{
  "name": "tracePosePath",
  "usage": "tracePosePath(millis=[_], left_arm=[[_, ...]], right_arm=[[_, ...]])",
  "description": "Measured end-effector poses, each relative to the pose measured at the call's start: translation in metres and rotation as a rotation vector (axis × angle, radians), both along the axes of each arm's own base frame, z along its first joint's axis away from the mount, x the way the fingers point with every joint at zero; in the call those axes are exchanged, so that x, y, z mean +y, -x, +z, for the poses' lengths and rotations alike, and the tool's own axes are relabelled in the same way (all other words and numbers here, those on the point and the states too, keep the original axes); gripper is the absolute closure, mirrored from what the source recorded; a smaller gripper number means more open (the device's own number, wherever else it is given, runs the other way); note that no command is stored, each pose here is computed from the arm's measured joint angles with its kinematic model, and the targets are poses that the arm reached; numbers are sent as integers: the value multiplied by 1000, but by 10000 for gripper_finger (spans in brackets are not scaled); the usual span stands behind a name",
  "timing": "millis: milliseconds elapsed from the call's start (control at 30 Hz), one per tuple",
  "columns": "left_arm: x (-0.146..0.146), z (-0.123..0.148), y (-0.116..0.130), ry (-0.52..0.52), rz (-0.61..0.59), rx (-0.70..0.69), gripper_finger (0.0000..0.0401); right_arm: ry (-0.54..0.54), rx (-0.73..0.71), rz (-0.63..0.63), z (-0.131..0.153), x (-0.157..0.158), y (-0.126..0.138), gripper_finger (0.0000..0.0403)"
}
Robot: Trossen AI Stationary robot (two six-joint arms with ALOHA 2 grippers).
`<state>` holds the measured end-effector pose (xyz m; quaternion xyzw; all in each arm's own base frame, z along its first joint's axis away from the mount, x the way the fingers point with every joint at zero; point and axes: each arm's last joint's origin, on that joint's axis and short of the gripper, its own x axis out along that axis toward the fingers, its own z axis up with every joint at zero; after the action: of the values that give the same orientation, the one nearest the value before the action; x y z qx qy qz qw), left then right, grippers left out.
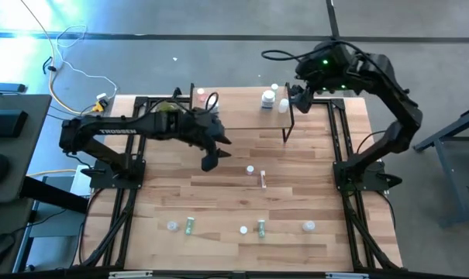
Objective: Pick and place medicine bottles onto shelf by color
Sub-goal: Put the left transparent pill bottle on the shelf
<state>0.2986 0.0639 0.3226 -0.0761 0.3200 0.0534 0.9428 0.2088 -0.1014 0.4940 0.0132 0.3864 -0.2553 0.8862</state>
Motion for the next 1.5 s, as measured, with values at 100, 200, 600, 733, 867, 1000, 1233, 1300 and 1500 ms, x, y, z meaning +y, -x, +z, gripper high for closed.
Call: tracePosePath(millis=[100,200,600,733,867,1000,1233,1300,1500], left_arm=[[-8,-10,-4,-30,1,-12,185],[-16,-16,-8,-70,14,-44,185],[-33,-49,-17,-51,31,-1,185],[-47,-58,-11,19,-23,109,185],[-68,-64,-4,69,-48,209,185],[-93,-69,3,121,-61,293,185],[-138,-73,19,227,-41,403,185],[-150,-75,25,250,-26,439,185],[-183,-79,46,303,34,543,185]], right_arm=[[7,-15,1,4,3,6,176],[12,-28,3,6,5,11,176],[14,-36,4,8,7,14,176],[14,-35,4,8,7,14,176],[14,-34,5,8,7,14,176],[14,-35,5,8,7,14,176],[12,-31,5,8,7,14,176],[12,-30,5,7,7,14,176],[10,-26,5,7,7,15,176]])
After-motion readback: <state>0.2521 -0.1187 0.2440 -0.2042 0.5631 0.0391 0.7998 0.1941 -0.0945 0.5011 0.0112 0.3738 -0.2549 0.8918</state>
